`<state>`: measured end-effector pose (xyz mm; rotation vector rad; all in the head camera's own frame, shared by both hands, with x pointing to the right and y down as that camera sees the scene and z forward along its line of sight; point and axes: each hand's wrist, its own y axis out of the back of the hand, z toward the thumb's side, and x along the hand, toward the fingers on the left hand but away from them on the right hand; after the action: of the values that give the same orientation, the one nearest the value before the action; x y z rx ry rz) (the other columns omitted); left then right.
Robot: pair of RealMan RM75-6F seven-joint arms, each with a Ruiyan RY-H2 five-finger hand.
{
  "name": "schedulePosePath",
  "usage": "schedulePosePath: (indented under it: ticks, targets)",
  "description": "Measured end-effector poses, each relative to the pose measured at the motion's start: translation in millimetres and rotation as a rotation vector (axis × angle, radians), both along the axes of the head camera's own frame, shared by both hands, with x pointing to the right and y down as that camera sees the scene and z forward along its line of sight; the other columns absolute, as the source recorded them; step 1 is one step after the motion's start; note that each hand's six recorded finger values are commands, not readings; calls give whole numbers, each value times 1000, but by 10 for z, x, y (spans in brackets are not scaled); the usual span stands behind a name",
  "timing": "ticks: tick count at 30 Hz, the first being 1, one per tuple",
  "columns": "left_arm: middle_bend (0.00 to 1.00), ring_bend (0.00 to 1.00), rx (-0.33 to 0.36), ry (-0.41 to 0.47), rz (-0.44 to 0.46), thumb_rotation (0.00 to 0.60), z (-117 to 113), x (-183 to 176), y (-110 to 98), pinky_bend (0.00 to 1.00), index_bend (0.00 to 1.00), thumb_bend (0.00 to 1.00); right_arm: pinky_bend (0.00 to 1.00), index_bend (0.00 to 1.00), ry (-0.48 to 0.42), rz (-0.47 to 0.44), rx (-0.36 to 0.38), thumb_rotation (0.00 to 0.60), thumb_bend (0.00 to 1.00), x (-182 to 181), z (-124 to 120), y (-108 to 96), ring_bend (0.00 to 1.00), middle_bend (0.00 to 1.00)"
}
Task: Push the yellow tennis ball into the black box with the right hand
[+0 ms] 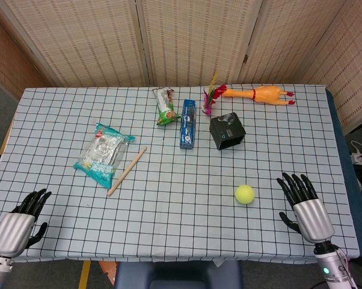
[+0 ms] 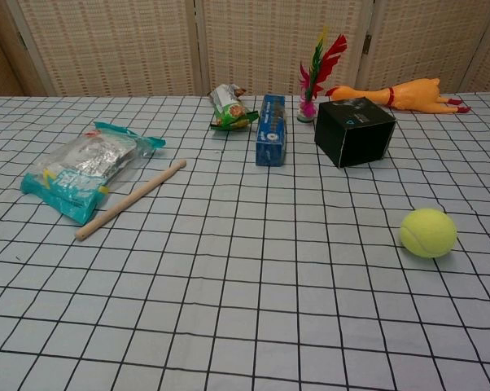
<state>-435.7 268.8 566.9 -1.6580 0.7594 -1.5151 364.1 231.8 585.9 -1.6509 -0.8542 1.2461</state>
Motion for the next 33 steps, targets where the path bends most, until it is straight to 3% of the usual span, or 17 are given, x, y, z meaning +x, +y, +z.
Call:
schedulePosePath:
  ticks: [11,16,23,25,29,33]
  targets:
    - [32,57,-7,2,3,600,6,12,12,408,21,446,30,7,-47,-19,-1,600,169,-41,-10,-12,0,0]
    - [33,57,-25,-3,2,600,30,1,26,409,21,445,30,38,-57,-59,6,600,471,-74,28,-7,0,0]
    - [33,57,-19,2,15,600,10,32,41,410,21,445,37,89,-65,-103,38,600,711,-119,15,11,0,2]
    - [33,57,-29,-2,12,600,28,24,48,410,21,445,165,226,-72,-106,52,600,815,-132,13,1,63,96]
    - [33,56,-40,-11,5,600,36,10,60,411,21,445,715,622,-98,-108,103,600,955,-186,3,-7,387,461]
    - [33,56,-35,-15,-2,600,5,-10,78,411,21,445,854,877,-108,-138,155,600,978,-236,47,24,576,667]
